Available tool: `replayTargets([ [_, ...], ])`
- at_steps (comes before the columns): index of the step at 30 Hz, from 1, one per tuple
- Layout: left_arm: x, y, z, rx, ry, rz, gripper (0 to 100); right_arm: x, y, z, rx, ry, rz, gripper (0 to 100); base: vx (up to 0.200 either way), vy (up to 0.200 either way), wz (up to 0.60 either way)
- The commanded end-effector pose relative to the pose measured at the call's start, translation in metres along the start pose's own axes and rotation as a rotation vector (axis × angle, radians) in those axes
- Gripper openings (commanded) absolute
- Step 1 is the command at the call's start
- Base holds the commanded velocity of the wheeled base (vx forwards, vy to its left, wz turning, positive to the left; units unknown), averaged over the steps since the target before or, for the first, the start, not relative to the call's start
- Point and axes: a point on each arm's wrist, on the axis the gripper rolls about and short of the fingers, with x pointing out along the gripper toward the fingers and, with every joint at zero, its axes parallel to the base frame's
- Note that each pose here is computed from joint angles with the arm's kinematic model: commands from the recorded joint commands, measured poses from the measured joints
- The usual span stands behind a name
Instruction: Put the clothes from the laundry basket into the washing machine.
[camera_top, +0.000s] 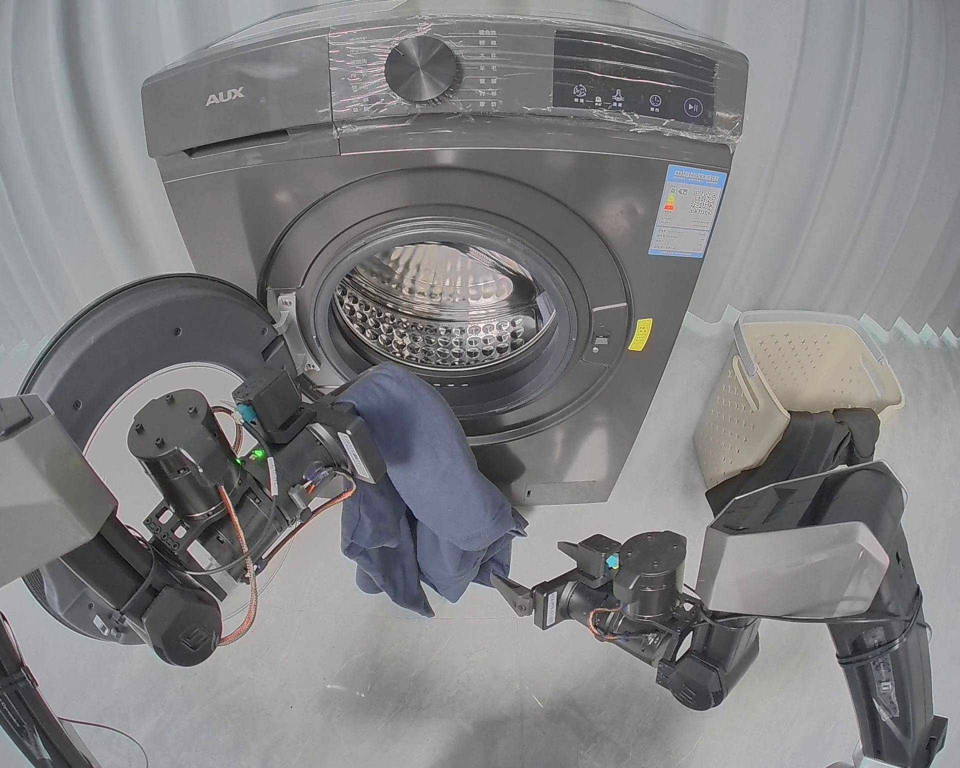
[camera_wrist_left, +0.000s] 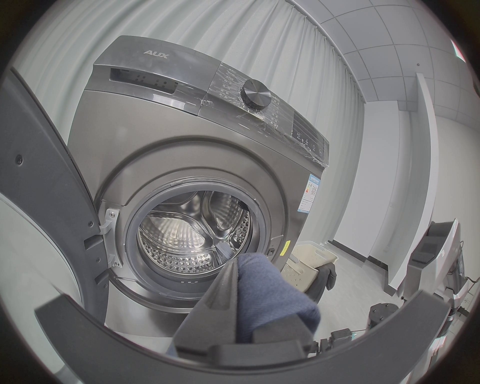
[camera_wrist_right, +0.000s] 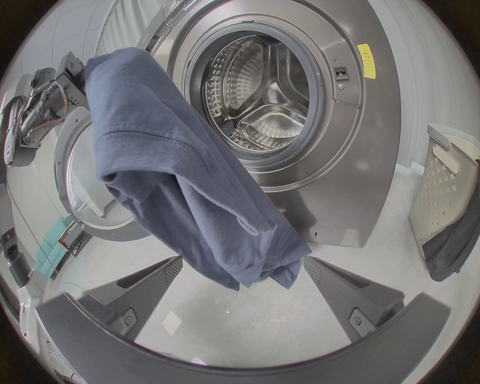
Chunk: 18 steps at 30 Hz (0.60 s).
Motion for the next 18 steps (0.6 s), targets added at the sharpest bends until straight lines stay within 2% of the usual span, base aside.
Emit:
replayTargets([
  [1, 0.0, 0.0, 0.001, 0.0, -0.003, -0.002, 0, 0.025, -0.003, -0.015, 0.003, -0.022, -0.016, 100, 0.0, 0.0, 0.0],
  [7, 0.0, 0.0, 0.002, 0.0, -0.006, -0.004, 0, 0.052, -0.016, -0.009, 0.01, -0.108, -0.04, 100, 0.0, 0.0, 0.0],
  [15, 0.0, -0.001, 0.001, 0.0, -0.003, -0.005, 0, 0.062, -0.026, -0.013, 0.013, -0.124, -0.059, 100, 0.0, 0.0, 0.0],
  [18, 0.0, -0.001, 0.001, 0.0, -0.004, -0.005, 0, 0.07, -0.029, -0.007, 0.011, -0.165, -0.06, 100, 0.0, 0.0, 0.0],
])
